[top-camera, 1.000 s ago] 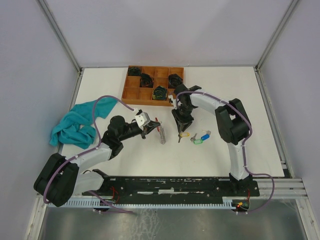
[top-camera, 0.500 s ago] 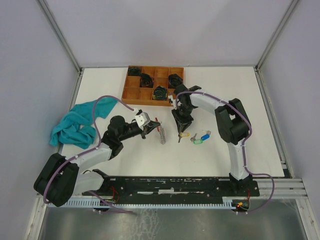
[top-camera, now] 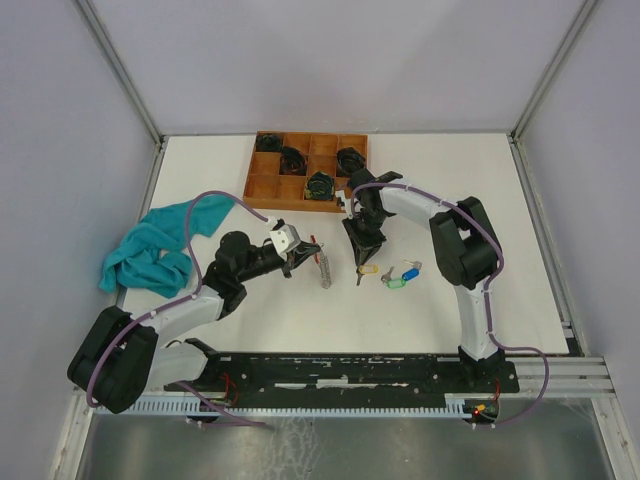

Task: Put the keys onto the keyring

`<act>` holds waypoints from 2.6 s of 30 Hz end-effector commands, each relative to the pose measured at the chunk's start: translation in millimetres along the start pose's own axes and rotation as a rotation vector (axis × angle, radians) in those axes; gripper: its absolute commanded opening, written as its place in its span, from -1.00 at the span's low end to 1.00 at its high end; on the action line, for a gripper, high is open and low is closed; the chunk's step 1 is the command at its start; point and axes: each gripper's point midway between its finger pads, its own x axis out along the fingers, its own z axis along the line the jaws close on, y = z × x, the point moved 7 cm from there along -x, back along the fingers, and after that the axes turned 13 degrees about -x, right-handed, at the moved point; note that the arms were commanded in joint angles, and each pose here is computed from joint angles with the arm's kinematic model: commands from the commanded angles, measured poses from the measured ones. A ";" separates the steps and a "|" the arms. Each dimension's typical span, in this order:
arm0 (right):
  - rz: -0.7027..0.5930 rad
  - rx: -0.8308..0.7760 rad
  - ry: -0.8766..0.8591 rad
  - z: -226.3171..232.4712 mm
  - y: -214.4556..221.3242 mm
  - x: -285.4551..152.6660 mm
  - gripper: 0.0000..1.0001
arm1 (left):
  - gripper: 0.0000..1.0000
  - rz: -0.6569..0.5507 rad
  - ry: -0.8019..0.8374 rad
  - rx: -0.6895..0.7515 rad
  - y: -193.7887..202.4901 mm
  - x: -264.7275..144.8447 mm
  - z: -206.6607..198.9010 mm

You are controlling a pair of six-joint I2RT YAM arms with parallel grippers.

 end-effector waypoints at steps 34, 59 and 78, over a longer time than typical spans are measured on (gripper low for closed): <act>-0.213 -0.152 0.095 10.0 1.2 -53.2 -0.98 | -0.95 -0.073 0.038 0.054 -23.5 2.2 -2.6; -0.894 -0.755 0.110 63.5 33.5 -153.0 -0.99 | -0.95 -0.133 0.135 0.130 -39.7 3.7 -11.6; -0.977 -1.259 -0.021 92.2 43.7 -123.2 -0.99 | -0.95 -0.094 0.262 0.184 -30.8 3.8 -15.3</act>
